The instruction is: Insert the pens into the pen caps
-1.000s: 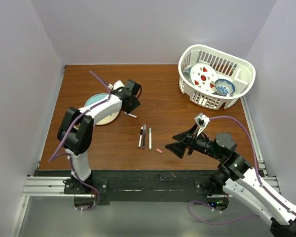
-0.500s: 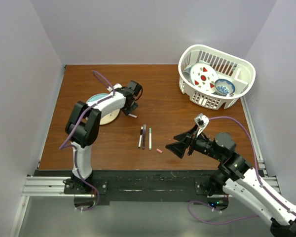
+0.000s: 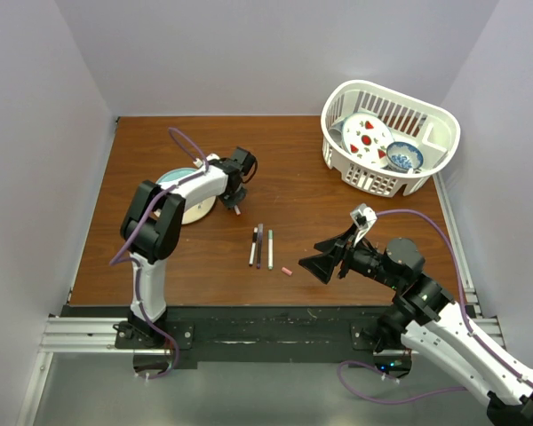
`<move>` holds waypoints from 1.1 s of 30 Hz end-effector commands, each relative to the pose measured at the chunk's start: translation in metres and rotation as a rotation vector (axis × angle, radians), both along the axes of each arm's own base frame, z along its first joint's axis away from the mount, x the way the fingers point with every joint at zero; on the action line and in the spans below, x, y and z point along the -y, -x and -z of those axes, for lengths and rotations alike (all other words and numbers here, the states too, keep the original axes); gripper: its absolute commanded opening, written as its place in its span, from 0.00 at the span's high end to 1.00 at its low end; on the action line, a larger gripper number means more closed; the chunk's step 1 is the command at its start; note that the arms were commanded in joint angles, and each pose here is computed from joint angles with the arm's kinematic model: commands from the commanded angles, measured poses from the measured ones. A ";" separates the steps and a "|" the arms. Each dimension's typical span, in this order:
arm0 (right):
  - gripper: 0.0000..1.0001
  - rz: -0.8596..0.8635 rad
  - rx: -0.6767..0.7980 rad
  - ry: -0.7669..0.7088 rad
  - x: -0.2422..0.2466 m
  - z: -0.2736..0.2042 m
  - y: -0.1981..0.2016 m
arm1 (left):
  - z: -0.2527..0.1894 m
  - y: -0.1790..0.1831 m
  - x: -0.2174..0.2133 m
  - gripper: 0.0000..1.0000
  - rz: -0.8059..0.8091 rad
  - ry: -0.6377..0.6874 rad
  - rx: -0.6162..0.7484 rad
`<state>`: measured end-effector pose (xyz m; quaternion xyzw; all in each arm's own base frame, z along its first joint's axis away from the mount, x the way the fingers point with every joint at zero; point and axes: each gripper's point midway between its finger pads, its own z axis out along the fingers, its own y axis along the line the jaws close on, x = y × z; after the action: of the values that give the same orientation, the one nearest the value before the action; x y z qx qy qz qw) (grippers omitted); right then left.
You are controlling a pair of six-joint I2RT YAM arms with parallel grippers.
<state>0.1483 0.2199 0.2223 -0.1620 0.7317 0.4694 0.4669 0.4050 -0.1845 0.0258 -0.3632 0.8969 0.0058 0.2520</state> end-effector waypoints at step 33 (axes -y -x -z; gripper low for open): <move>0.16 0.194 -0.208 -0.064 -0.009 0.031 -0.042 | -0.073 0.086 0.119 1.00 0.749 0.369 0.339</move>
<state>0.1756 0.2237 0.1760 -0.0499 0.7975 0.4413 0.4084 0.3241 -0.2711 0.0479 -0.1141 0.9368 -0.2004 0.2631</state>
